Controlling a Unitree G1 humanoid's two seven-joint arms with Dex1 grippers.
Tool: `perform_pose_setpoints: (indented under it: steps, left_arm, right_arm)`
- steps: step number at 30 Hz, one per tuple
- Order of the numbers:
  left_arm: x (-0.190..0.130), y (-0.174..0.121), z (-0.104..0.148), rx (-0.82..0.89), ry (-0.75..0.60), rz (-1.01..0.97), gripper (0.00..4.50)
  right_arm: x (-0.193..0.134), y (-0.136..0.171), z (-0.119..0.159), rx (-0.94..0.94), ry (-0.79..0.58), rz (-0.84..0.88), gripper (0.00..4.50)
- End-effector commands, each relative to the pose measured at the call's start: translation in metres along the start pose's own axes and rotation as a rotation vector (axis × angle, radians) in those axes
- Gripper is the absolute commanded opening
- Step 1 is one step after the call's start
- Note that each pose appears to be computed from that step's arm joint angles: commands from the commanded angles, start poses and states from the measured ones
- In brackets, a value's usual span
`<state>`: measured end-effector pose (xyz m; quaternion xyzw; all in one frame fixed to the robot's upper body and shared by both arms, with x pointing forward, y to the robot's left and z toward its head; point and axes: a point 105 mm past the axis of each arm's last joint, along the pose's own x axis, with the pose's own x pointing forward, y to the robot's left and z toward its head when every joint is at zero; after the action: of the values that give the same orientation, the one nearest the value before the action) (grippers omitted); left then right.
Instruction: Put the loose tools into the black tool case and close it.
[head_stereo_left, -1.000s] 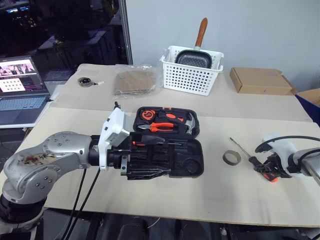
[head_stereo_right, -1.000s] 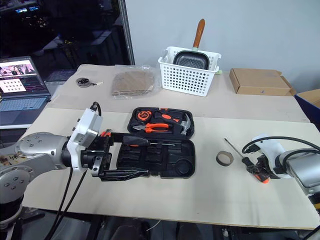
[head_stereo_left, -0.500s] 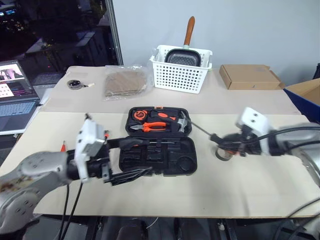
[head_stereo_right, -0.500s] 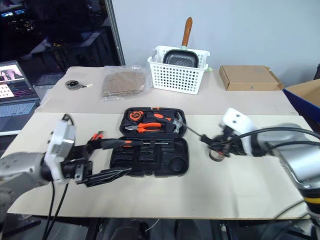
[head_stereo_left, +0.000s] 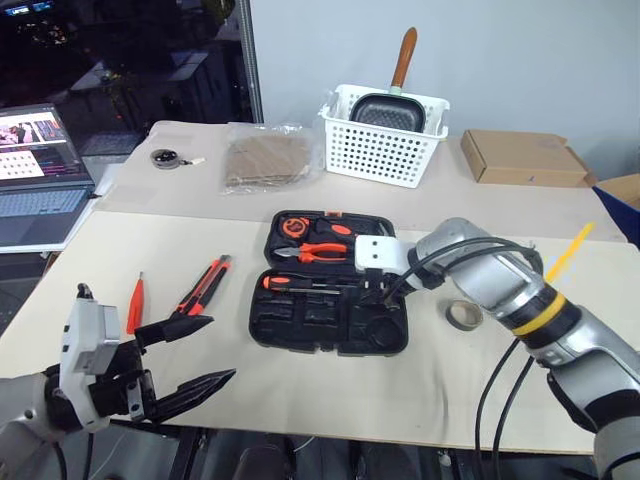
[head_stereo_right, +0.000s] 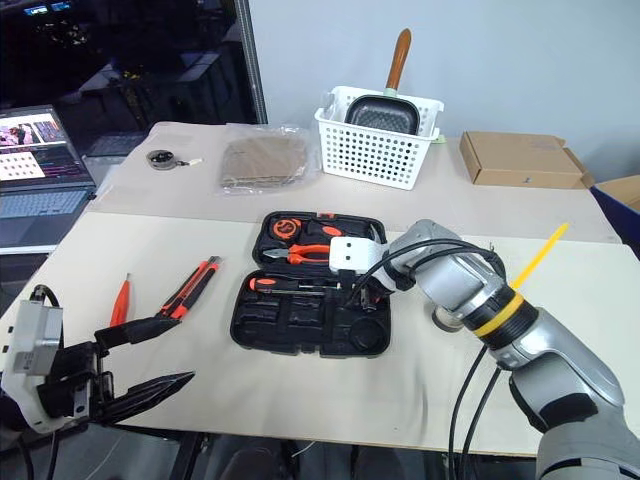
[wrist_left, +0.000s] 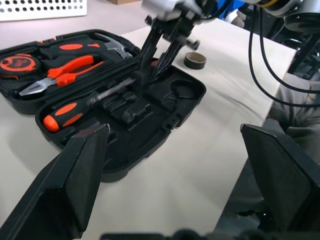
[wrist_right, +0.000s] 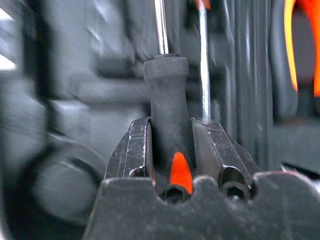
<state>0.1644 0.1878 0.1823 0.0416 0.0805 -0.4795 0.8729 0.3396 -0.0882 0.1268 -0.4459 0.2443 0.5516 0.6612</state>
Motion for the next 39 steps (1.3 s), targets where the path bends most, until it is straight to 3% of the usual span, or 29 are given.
perform_pose_setpoints:
  steps: [1, 20, 22, 28, 32, 36, 39]
  left_arm:
    - [-0.002, -0.002, 0.006, 0.051, -0.011, 0.021, 4.50]
    - [0.002, -0.001, 0.000, 0.057, -0.009, 0.012, 4.50]
    - [0.003, -0.001, 0.000, 0.058, -0.008, 0.010, 4.50]
    - [0.003, -0.001, -0.001, 0.056, -0.006, 0.008, 4.50]
    - [0.004, 0.000, -0.003, 0.055, -0.004, 0.010, 4.50]
    - [0.005, 0.000, -0.004, 0.056, -0.006, 0.016, 4.50]
    - [0.004, 0.002, -0.004, 0.056, -0.010, 0.028, 4.50]
  right_arm:
    - [-0.005, -0.006, 0.006, -0.077, 0.021, 0.002, 0.87]
    - [0.007, -0.004, 0.009, 0.137, 0.003, 0.076, 0.87]
    - [0.008, -0.002, 0.009, 0.129, 0.003, 0.088, 1.88]
    - [0.001, -0.002, 0.016, 0.094, -0.030, 0.082, 3.74]
    - [-0.016, -0.004, 0.039, 0.045, -0.185, 0.077, 3.74]
    - [-0.043, 0.000, 0.071, 0.085, -0.578, 0.121, 3.74]
    - [-0.046, -0.002, 0.067, 0.158, -0.686, 0.057, 3.09]
